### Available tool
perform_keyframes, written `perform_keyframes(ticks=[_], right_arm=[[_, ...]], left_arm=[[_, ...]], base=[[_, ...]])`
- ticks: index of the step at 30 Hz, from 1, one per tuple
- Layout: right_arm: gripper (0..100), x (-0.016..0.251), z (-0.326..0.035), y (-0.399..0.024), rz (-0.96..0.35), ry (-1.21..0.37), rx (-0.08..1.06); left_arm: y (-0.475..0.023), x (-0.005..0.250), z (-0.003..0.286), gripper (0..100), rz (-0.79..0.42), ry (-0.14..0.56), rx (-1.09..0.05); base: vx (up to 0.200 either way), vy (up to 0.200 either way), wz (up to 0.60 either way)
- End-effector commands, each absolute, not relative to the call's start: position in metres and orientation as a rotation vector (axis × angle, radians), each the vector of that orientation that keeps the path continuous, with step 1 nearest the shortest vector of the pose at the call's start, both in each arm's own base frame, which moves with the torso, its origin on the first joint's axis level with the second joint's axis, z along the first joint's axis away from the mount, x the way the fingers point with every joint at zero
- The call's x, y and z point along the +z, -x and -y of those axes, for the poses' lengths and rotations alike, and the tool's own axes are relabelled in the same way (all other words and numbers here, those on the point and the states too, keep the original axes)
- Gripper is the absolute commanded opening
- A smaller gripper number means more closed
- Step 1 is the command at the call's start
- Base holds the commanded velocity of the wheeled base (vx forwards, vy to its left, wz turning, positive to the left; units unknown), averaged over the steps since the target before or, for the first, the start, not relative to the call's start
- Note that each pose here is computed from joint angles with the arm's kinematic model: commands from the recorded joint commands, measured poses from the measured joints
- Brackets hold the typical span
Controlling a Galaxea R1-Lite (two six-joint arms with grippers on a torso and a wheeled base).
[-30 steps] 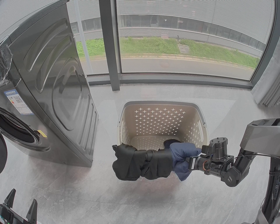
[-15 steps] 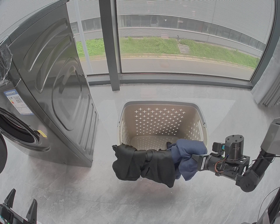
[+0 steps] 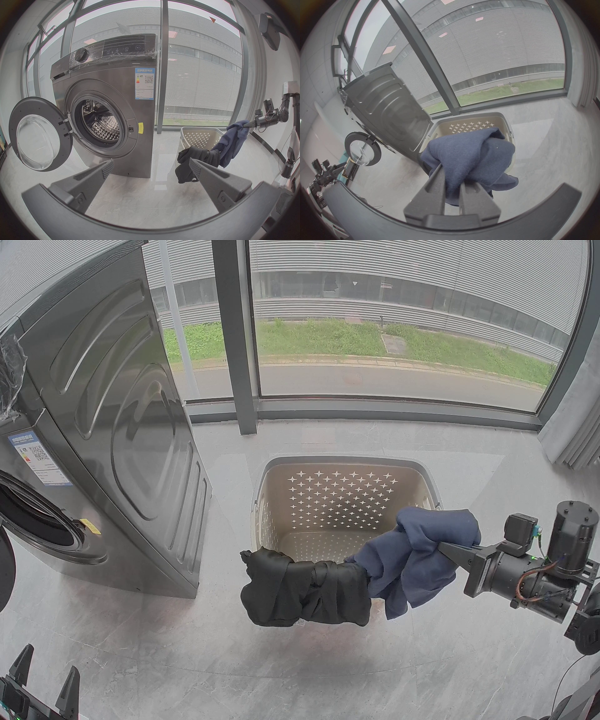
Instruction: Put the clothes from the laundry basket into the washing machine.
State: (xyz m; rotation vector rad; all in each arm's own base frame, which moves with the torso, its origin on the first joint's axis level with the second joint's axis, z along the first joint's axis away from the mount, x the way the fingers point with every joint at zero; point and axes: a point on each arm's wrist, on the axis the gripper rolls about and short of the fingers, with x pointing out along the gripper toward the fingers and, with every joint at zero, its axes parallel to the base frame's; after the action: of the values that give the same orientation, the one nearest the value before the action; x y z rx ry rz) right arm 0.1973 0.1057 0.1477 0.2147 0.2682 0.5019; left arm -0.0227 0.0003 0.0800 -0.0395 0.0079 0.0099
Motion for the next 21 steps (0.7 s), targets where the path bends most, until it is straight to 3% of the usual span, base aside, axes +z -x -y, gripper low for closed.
perform_keyframes(ticks=[1,14,21], right_arm=[[0,0.190,-0.102,-0.160,-0.143,-0.219,0.591],[0,0.194,-0.098,-0.153,-0.155,-0.215,0.581],[0,0.190,-0.103,-0.141,-0.171,-0.207,0.646]], left_arm=[[0.022,0.076,0.000,100,-0.014,0.037,0.009],[0.022,0.076,0.000,100,-0.015,0.038,0.009],[0.022,0.076,0.000,100,-0.015,0.038,0.008]], base=[[0.000,0.000,0.00],[-0.185,0.000,0.00],[-0.171,0.000,0.00]])
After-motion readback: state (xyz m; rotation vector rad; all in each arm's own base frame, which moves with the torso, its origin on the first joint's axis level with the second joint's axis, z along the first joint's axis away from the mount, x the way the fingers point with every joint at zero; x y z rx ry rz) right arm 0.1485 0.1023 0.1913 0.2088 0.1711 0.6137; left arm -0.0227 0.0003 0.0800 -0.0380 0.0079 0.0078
